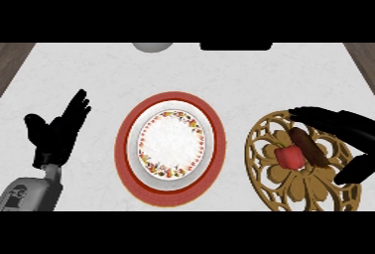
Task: Pick the bell pepper from the placemat and place it in the plate
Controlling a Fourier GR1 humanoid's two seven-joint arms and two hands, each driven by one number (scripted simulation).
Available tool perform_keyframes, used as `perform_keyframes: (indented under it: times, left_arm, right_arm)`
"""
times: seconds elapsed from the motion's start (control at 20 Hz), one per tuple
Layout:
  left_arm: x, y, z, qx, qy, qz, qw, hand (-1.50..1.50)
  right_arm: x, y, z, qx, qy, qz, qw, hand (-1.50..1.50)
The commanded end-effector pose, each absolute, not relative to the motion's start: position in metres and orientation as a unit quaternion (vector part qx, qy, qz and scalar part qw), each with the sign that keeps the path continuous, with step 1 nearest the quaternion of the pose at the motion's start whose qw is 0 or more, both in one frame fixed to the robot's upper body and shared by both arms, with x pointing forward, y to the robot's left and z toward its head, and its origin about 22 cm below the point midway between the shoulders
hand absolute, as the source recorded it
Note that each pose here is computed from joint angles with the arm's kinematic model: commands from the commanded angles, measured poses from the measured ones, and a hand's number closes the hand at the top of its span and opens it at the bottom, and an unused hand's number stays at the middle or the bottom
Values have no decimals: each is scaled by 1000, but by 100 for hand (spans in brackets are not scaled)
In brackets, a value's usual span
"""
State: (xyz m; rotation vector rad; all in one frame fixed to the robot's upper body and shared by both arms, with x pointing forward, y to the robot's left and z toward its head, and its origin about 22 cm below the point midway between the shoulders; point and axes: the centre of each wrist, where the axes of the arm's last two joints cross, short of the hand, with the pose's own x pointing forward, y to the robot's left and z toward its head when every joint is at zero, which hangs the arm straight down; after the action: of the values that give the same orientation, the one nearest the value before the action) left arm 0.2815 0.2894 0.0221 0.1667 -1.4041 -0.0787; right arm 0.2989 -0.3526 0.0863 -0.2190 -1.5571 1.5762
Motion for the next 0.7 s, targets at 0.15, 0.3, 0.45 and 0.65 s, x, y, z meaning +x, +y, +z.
perform_keyframes:
  times: [0.15, 0.3, 0.45, 0.65]
  left_arm:
    - [283, 285, 29, 80, -645, -36, 759, 0]
    - [278, 274, 28, 87, -648, -34, 756, 0]
    - [284, 288, 11, 83, -646, -38, 758, 0]
    - [266, 304, 26, 86, -651, -37, 753, 0]
  right_arm:
    - [299, -342, 91, -144, -568, 684, 436, -150]
    - [301, -329, 85, -154, -540, 704, 435, -150]
    - [300, -302, 77, -155, -529, 715, 430, -150]
    - [293, -301, 57, -151, -520, 718, 437, -150]
